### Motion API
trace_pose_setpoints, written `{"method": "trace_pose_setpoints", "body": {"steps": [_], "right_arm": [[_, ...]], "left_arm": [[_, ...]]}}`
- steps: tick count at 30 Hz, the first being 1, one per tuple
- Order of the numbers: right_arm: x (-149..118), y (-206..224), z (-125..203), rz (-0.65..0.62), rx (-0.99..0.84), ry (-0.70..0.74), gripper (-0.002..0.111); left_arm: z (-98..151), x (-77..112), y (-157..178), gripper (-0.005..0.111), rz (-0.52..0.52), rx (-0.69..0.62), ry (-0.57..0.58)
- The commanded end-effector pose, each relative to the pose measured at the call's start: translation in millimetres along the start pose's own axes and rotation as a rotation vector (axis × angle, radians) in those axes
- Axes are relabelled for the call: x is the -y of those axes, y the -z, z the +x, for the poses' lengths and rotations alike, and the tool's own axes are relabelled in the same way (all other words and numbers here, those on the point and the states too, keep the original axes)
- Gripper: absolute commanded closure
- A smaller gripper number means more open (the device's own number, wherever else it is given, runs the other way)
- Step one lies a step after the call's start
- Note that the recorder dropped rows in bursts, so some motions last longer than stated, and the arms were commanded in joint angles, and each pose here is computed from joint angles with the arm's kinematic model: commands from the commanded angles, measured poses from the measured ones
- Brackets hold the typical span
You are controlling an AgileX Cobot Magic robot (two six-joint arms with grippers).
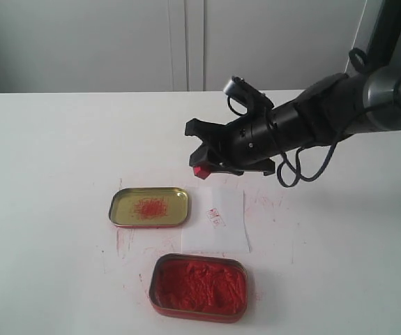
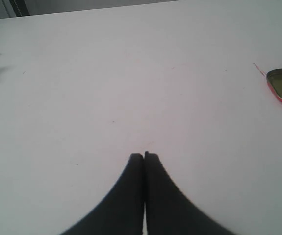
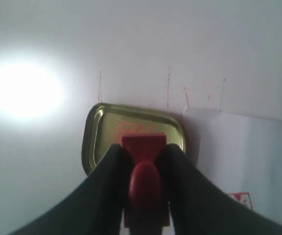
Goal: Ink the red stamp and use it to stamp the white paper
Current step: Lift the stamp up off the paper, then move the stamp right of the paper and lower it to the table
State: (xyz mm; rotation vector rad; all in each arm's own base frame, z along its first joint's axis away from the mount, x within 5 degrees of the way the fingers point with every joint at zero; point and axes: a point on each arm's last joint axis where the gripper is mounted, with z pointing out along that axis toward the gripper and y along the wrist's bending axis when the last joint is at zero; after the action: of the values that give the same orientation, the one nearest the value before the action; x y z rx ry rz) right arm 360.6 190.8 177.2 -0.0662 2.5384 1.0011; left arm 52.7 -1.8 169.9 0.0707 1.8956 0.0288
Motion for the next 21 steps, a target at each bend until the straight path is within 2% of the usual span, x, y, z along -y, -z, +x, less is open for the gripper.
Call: {"method": "trace_pose_setpoints", "body": {"steps": [1,9,21], "right_arm": [[14,-7,-6,-0.067,0.054,-0.056,0.108],[34,-32,-15,-0.113,0.137,-0.142,0.108],[55,-58,-20,-0.052,0.141,-0.134,0.108]], "left_arm": [[0,0.4,0,0.107,0.006,0.003,0.008],[0,0.4,0,0.107,0.006,0.003,0.008],[0,0.4,0,0.107,0.006,0.003,0.008]]}}
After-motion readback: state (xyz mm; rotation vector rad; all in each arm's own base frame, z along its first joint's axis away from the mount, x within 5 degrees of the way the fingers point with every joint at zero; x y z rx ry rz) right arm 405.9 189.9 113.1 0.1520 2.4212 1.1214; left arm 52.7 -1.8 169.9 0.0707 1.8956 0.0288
